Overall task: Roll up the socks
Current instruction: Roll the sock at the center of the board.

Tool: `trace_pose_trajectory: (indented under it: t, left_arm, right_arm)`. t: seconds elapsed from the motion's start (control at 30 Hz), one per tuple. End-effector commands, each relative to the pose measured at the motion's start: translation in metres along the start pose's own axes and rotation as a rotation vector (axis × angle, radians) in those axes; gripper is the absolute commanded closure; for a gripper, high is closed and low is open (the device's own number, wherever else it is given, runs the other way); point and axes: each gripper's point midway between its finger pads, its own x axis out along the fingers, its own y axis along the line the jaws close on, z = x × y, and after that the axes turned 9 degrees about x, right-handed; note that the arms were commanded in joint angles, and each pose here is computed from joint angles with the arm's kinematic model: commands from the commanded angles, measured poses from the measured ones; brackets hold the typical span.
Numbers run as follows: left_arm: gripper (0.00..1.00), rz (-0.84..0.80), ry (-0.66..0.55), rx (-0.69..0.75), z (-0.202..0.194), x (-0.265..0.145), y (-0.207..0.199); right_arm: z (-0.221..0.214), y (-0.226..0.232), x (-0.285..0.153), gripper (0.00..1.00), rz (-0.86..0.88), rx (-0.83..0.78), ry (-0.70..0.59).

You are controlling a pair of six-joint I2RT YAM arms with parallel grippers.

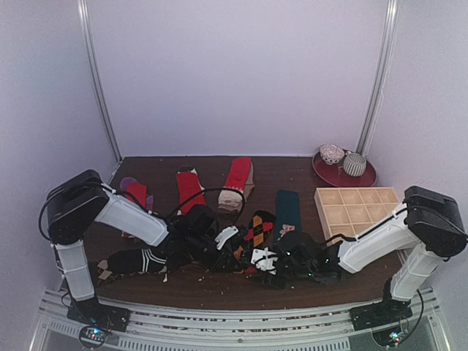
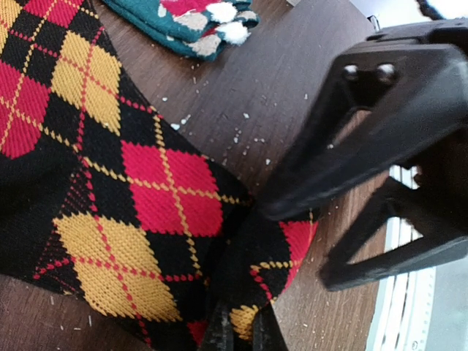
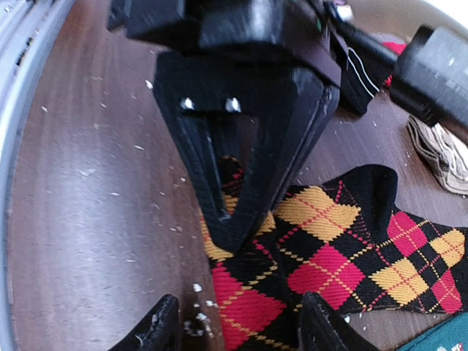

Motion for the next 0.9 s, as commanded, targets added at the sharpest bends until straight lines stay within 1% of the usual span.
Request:
trace_pose_trajectory:
  t: [0.0, 0.07, 0.17, 0.23, 0.27, 0.3, 0.33, 0.4, 0.43, 0.47, 0.53, 0.57, 0.6, 0.67, 0.73, 0.8, 0.87]
  left_arm:
    - [1.00, 0.048, 0.254, -0.154, -0.085, 0.006, 0.012]
    - [1.00, 0.048, 0.256, -0.153, -0.087, 0.005, 0.013]
    - [1.00, 0.042, 0.256, -0.157, -0.089, 0.006, 0.012]
    - [1.00, 0.038, 0.254, -0.158, -0.090, 0.006, 0.012]
    - [1.00, 0.037, 0.252, -0.157, -0.090, 0.006, 0.012]
    - [1.00, 0.034, 0.251, -0.155, -0.090, 0.006, 0.011]
    - [1.00, 0.032, 0.249, -0.155, -0.089, 0.006, 0.011]
    - [1.00, 0.035, 0.235, -0.144, -0.085, 0.005, 0.011]
    - [0.98, 0.042, 0.220, -0.133, -0.082, 0.004, 0.012]
    - [0.94, 0.048, 0.204, -0.118, -0.078, 0.002, 0.012]
    - [0.72, 0.079, 0.151, -0.068, -0.062, -0.005, 0.013]
    - [0.63, 0.104, 0.124, -0.041, -0.053, -0.010, 0.015]
    - [0.56, 0.140, 0.095, -0.009, -0.043, -0.015, 0.018]
    - [0.49, 0.215, 0.028, 0.061, -0.020, -0.028, 0.023]
    - [0.47, 0.275, -0.056, 0.132, 0.003, -0.043, 0.025]
    - [0.45, 0.306, -0.160, 0.213, 0.024, -0.059, 0.019]
    - [0.45, 0.331, -0.252, 0.309, 0.040, -0.072, 0.007]
  right_arm:
    - [0.000, -0.015, 0.010, 0.44, -0.093, -0.039, 0.007]
    - [-0.003, -0.018, 0.014, 0.45, -0.109, -0.040, 0.009]
    - [-0.005, -0.019, 0.020, 0.51, -0.108, -0.032, 0.020]
    - [-0.008, -0.019, 0.025, 0.59, -0.099, -0.015, 0.039]
    - [-0.009, -0.019, 0.026, 0.65, -0.095, -0.004, 0.049]
    - [-0.012, -0.019, 0.028, 0.73, -0.086, 0.009, 0.062]
    - [-0.013, -0.019, 0.030, 0.78, -0.077, 0.033, 0.076]
    - [-0.022, -0.020, 0.031, 0.86, -0.048, 0.086, 0.125]
    - [-0.027, -0.019, 0.030, 0.88, -0.025, 0.119, 0.146]
    - [-0.031, -0.017, 0.028, 0.91, -0.004, 0.161, 0.159]
    - [-0.038, -0.009, 0.021, 0.92, 0.060, 0.239, 0.179]
    - [-0.039, -0.006, 0.019, 0.92, 0.094, 0.293, 0.183]
    - [-0.042, -0.001, 0.016, 0.92, 0.143, 0.344, 0.195]
    - [-0.045, 0.005, 0.013, 0.92, 0.207, 0.452, 0.224]
    - [-0.048, 0.016, 0.010, 0.92, 0.295, 0.555, 0.268]
    - [-0.052, 0.024, 0.009, 0.92, 0.374, 0.660, 0.324]
    - [-0.058, 0.029, 0.009, 0.91, 0.417, 0.756, 0.392]
